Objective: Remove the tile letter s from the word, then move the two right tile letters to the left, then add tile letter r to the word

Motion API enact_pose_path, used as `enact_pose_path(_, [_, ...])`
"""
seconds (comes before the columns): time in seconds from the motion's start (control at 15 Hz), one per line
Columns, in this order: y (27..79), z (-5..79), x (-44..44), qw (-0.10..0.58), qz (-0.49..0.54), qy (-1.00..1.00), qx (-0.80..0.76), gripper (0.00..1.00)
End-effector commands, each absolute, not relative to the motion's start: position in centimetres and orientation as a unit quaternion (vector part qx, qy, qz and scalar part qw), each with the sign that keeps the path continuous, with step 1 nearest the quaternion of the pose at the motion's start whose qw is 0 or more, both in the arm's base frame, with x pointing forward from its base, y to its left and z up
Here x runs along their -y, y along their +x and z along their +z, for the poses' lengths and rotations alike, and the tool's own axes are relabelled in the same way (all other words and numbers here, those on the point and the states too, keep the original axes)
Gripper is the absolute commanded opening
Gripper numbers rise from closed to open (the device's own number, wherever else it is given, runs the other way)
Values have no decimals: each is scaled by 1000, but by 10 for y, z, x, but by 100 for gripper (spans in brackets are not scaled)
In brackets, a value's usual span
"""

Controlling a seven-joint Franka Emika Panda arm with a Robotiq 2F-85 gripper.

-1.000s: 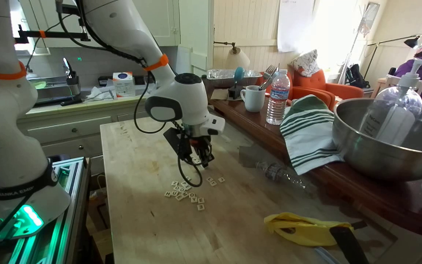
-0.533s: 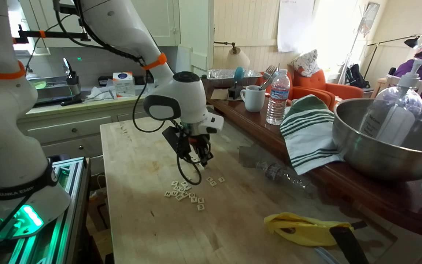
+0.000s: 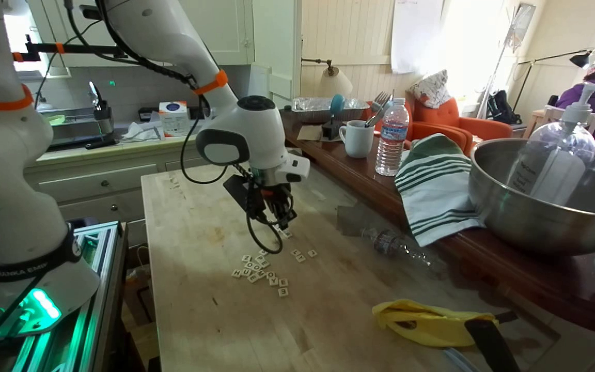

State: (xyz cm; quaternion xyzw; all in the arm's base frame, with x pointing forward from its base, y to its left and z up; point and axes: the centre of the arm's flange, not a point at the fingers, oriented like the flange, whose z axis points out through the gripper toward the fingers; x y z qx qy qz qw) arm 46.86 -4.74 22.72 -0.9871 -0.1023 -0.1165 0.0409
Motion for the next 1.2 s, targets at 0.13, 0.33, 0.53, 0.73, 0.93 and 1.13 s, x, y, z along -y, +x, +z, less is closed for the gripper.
enact_pose_path(0.13, [449, 241, 36, 32, -110, -982, 153, 52])
enact_pose_path(0.33, [447, 243, 31, 24, -102, -979, 176, 75])
enact_pose_path(0.53, [446, 243, 26, 16, -95, -976, 195, 96])
enact_pose_path(0.73, [445, 242, 23, 16, -90, -974, 210, 100])
enact_pose_path(0.93, [448, 242, 20, 20, -85, -973, 214, 100])
enact_pose_path(1.13, [450, 235, 22, 17, -96, -972, 213, 100])
